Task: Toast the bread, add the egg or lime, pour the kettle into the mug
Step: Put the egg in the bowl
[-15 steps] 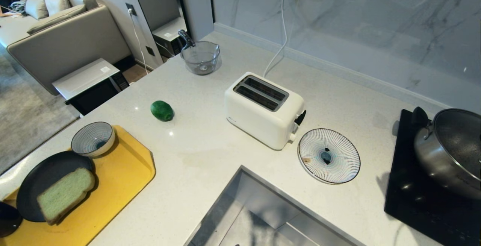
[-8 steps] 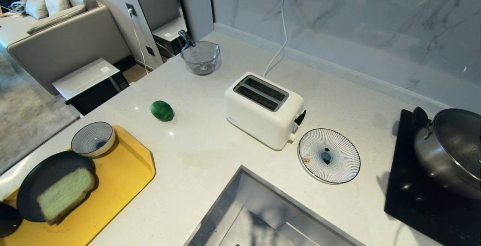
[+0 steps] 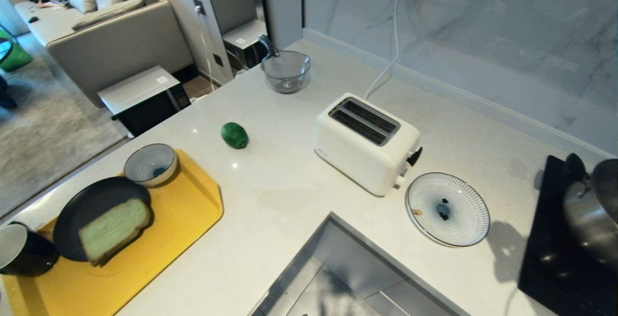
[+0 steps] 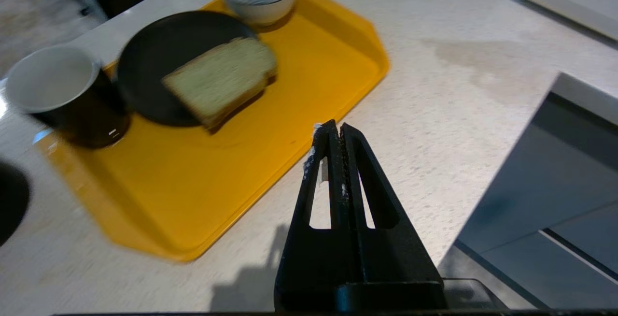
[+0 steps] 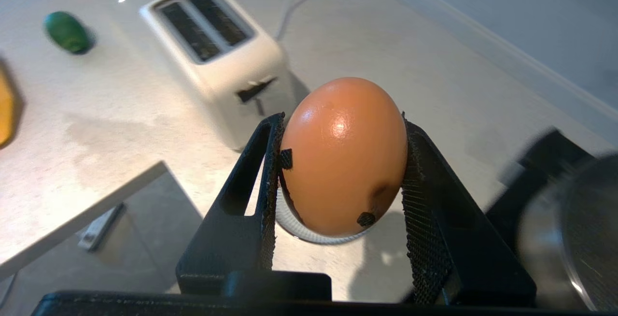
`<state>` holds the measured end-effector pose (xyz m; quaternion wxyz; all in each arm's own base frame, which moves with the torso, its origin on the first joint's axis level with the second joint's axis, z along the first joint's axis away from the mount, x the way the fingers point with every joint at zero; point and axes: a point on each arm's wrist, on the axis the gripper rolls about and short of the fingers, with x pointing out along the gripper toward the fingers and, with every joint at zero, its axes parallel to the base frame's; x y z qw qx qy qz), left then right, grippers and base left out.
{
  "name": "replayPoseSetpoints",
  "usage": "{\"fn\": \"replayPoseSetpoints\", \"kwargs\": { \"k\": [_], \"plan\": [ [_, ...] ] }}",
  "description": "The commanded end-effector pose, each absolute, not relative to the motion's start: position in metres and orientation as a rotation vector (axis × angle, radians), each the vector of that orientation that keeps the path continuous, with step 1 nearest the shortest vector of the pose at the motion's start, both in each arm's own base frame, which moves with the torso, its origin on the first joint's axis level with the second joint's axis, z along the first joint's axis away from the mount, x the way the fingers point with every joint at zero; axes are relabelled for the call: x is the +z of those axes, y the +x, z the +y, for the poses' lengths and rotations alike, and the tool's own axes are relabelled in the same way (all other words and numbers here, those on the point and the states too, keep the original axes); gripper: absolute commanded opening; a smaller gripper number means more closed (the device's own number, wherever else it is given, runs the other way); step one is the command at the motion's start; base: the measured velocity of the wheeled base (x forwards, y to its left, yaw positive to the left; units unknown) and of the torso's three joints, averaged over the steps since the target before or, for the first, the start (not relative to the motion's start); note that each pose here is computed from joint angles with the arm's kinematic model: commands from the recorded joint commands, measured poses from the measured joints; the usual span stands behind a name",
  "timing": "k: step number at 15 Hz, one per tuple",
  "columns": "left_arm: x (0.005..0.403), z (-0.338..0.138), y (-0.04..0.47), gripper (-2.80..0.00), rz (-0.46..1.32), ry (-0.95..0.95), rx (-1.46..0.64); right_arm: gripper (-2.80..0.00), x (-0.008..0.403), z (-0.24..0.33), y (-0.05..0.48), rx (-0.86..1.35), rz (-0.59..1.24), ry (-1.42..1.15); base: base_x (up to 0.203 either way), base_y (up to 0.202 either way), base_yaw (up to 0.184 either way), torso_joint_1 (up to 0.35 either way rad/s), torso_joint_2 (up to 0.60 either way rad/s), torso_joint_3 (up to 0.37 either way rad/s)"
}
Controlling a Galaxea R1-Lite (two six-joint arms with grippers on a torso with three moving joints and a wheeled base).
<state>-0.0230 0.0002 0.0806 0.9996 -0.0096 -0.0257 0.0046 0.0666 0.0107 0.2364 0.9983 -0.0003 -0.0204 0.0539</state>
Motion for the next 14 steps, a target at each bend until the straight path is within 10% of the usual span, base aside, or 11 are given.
{"fn": "replayPoseSetpoints", "kwargs": {
  "k": [1, 14],
  "plan": [
    [0.076, 0.0002, -0.0218, -2.8, -0.037, 0.005, 0.011, -2.8, 0.2362, 0.0108, 0.0674, 0.107, -0.038, -0.001, 0.0, -0.011, 0.181, -0.002, 0.0, 0.004],
    [0.0757, 0.0002, -0.0218, -2.8, -0.035, -0.02, 0.01, -2.8, 0.2363, 0.011, 0.0684, 0.107, -0.035, -0.003, 0.0, -0.009, 0.175, 0.003, 0.0, 0.002]
  ]
}}
